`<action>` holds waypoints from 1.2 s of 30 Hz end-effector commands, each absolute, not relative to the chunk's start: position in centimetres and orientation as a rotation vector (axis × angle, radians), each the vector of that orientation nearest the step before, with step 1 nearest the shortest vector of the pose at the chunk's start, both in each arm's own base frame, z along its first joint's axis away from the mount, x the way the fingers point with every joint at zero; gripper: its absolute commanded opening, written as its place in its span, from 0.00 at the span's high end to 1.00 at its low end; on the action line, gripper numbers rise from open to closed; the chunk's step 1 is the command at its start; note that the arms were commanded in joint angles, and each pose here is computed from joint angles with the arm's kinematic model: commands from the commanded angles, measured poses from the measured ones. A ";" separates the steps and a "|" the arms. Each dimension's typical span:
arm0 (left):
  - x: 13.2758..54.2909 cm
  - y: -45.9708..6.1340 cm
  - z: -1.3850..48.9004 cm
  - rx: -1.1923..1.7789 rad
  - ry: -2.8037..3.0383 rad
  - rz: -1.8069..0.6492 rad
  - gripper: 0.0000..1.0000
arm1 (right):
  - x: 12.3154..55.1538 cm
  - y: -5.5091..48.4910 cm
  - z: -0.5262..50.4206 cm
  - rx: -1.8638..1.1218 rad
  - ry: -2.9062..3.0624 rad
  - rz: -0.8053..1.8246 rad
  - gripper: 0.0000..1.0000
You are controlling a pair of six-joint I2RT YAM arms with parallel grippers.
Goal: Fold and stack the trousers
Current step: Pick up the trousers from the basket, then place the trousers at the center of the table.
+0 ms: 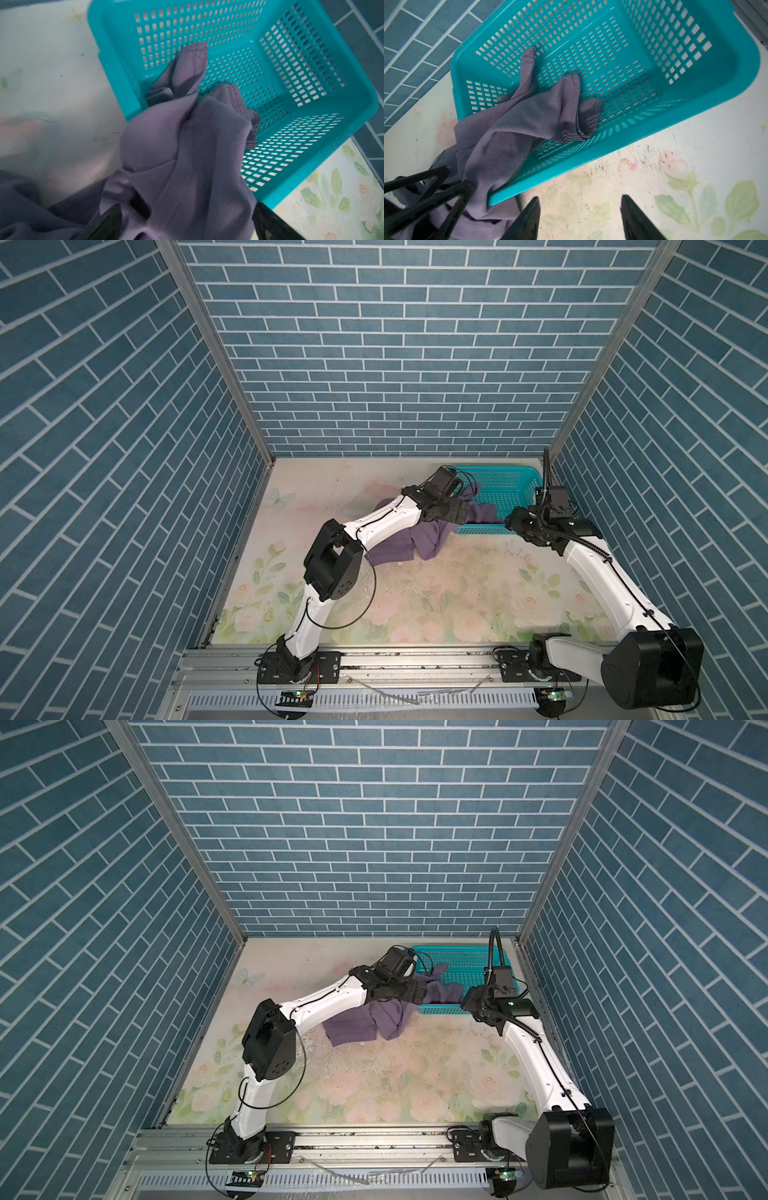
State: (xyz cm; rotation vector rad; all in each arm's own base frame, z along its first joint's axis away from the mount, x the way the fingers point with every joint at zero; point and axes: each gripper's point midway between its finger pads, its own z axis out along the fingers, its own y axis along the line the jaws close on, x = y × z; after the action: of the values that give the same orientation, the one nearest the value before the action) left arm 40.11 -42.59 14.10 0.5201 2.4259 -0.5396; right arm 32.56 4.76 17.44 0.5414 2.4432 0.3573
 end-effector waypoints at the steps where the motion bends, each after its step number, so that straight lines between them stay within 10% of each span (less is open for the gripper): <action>1: 39.9 -43.5 13.0 0.583 2.463 -0.544 0.04 | 31.8 4.7 15.6 0.536 2.496 0.362 0.38; 14: 40.8 -43.7 15.2 0.580 2.435 -0.500 0.95 | 32.3 4.8 13.0 0.570 2.546 0.412 0.40; 25: 39.7 -41.5 23.4 0.512 2.336 -0.563 1.00 | 34.0 4.3 12.4 0.558 2.558 0.368 0.40; 36: 39.4 -27.0 28.6 0.092 2.253 -0.600 0.95 | 32.6 6.2 14.9 0.287 2.597 0.159 0.31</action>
State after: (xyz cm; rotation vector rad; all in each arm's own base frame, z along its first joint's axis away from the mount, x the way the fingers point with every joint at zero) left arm 38.86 -30.67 27.87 0.2399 2.2961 -0.6134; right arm 32.69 5.59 12.25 0.4249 2.6199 0.2662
